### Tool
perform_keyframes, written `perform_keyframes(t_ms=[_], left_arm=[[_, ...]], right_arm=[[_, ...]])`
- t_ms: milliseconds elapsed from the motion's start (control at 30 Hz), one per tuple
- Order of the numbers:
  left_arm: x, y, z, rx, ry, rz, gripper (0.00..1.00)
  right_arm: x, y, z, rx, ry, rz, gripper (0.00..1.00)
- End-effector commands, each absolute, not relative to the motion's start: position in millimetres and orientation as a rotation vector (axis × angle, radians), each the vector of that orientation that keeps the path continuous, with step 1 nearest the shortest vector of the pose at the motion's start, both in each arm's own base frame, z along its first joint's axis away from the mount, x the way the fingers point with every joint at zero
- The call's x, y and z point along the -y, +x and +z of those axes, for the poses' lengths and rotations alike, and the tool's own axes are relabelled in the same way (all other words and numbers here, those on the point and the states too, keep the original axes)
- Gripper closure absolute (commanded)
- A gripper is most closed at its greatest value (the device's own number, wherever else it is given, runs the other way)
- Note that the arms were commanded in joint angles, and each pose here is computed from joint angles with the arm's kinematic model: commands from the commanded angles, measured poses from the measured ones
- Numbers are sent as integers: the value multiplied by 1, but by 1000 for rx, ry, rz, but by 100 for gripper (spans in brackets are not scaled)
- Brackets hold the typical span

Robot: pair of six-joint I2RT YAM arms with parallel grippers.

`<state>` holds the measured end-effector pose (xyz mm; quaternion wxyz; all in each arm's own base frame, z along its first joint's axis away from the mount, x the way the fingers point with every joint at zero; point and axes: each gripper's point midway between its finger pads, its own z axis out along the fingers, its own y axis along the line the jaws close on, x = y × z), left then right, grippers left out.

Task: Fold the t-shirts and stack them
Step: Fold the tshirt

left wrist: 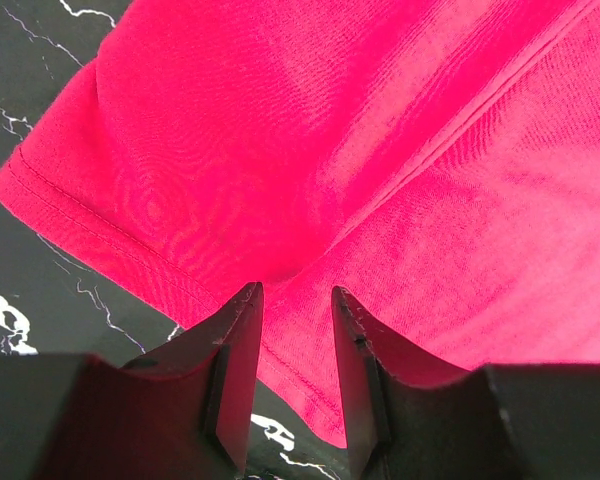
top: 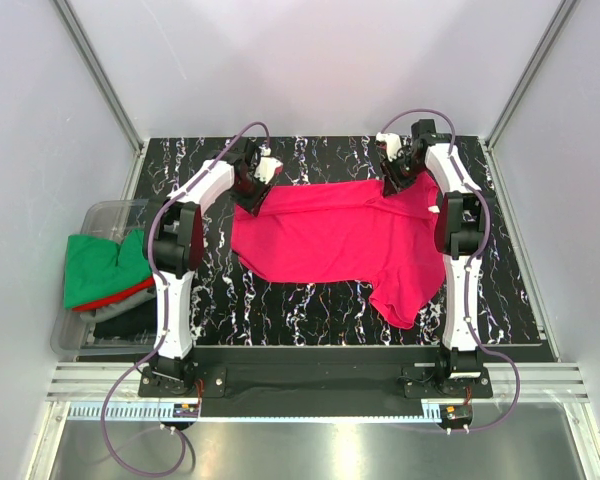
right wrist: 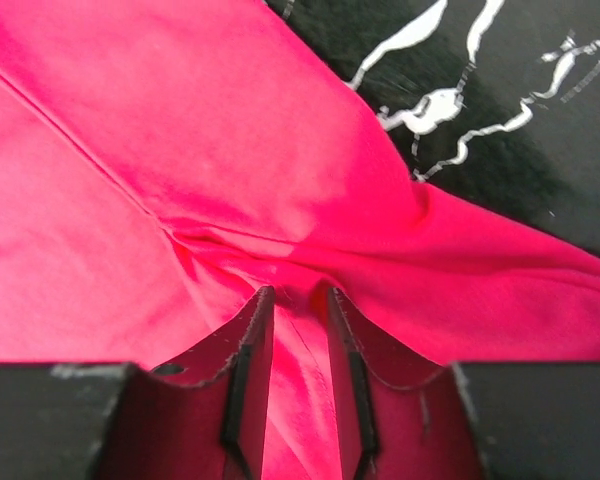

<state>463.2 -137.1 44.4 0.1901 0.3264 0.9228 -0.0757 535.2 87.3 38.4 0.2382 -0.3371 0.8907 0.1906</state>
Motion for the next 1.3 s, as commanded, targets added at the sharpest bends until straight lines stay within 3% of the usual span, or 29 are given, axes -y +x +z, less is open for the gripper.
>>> perform_keyframes(t_ms=[0,367,867,1033,1067,1167,1267], left_arm=[[137,466,62,-2553,903,-209,62],[139,466,63,-2549,899,-217,62],[142,461,63,-2547,906,-261,63],[144,456,61,-2546,911,-280,63],[144,456,61,-2544,915,-279,63],[142,454,63,-2539,925,-272,63],[141,454,66,-2535,925,-262,63]], right_arm=[[-102,536,46,-2410,-936,564,65],[-99,533,51,-2416,-946,535,93],[-126,484,97,-2391,-1032,504,97],[-132,464,96,-2410,-1062,496,93],[-134,460,96,-2413,-1072,494,81],[-134,445,93,-2437,-1089,475,61],[-127,439,96,-2445,-1087,426,58]])
